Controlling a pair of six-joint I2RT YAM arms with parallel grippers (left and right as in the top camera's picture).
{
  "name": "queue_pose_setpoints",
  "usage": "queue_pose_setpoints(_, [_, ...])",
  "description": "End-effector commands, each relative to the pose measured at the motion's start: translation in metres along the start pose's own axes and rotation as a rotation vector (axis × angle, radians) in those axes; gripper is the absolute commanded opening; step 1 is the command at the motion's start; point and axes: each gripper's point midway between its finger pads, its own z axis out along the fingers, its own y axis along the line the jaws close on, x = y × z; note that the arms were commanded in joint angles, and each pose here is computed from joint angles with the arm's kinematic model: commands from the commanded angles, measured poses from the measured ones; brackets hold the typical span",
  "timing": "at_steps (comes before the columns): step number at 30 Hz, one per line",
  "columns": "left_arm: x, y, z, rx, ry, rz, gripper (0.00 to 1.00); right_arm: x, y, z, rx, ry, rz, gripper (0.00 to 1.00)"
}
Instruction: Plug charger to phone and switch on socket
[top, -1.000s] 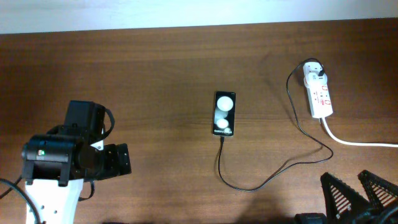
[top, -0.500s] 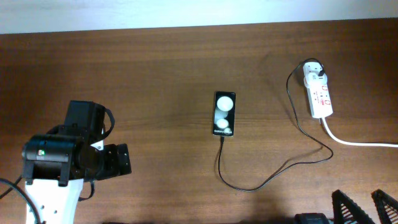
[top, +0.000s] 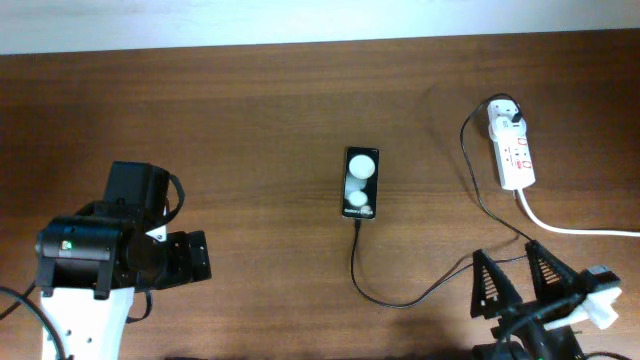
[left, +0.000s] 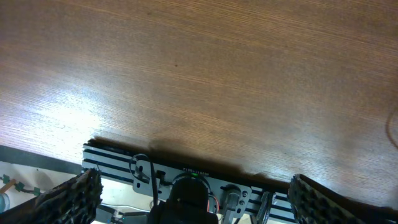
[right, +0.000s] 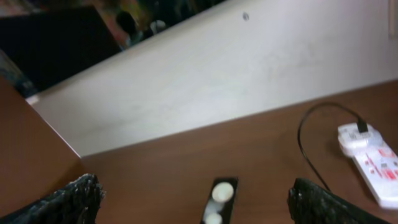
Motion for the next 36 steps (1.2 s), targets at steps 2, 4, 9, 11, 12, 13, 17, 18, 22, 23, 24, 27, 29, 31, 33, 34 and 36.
queue_pose_setpoints(2, [0.000,0.003,-0.001,-0.009,-0.012,-0.006,0.99,0.020,-0.009,0.021,-0.021,0.002,0.000,0.99])
queue_pose_setpoints(4, [0.000,0.003,-0.001,-0.009,-0.012,-0.006,0.99,0.018,-0.011,0.031,-0.044,-0.059,-0.013,0.99])
queue_pose_setpoints(9, [0.000,0.003,-0.001,-0.009,-0.012,-0.006,0.99,0.023,-0.034,0.054,0.007,-0.158,-0.019,0.99])
queue_pose_setpoints(11, [0.000,0.003,-0.001,-0.009,-0.012,-0.006,0.99,0.038,-0.053,0.061,0.073,-0.141,-0.011,0.99])
queue_pose_setpoints(12, [0.000,0.003,-0.001,-0.009,-0.012,-0.006,0.99,0.045,-0.059,0.064,0.092,-0.127,-0.008,0.99])
queue_pose_setpoints(13, [0.000,0.003,-0.001,-0.009,-0.012,-0.006,0.99,0.054,-0.063,0.067,0.100,-0.109,-0.006,0.99])
queue_pose_setpoints(17, [0.000,0.003,-0.001,-0.009,-0.012,-0.006,0.99,0.076,-0.075,0.079,0.101,-0.108,-0.006,0.99])
queue_pose_setpoints(18, [0.000,0.003,-0.001,-0.009,-0.012,-0.006,0.99,0.082,-0.078,0.082,0.102,-0.106,-0.005,0.99])
queue_pose_setpoints(22, [0.000,0.003,-0.001,-0.009,-0.012,-0.006,0.99,0.108,-0.092,0.089,0.119,-0.075,-0.002,0.99])
queue_pose_setpoints(23, [0.000,0.003,-0.001,-0.009,-0.012,-0.006,0.99,0.116,-0.096,0.091,0.125,-0.063,0.000,0.99])
queue_pose_setpoints(24, [0.000,0.003,-0.001,-0.009,-0.012,-0.006,0.99,0.122,-0.101,0.091,0.149,-0.048,0.002,0.99])
queue_pose_setpoints(27, [0.000,0.003,-0.001,-0.009,-0.012,-0.007,0.99,0.121,-0.107,0.090,0.183,-0.053,0.002,0.99])
queue_pose_setpoints(29, [0.000,0.003,-0.001,-0.009,-0.012,-0.006,0.99,0.128,-0.111,0.090,0.198,-0.024,-0.011,0.99])
queue_pose_setpoints(31, [0.000,0.003,-0.001,-0.009,-0.012,-0.006,0.99,0.128,-0.110,0.090,0.195,-0.008,-0.163,0.98])
queue_pose_setpoints(33, [0.000,0.003,-0.001,-0.009,-0.012,-0.006,0.99,0.128,-0.110,0.090,0.195,0.003,-0.274,0.99])
queue_pose_setpoints(34, [0.000,0.003,-0.001,-0.009,-0.012,-0.006,0.99,0.129,-0.110,0.090,0.196,0.006,-0.299,0.99])
queue_pose_setpoints(36, [0.000,0.003,-0.001,-0.009,-0.012,-0.006,0.99,0.129,-0.110,0.090,0.196,0.006,-0.302,0.99])
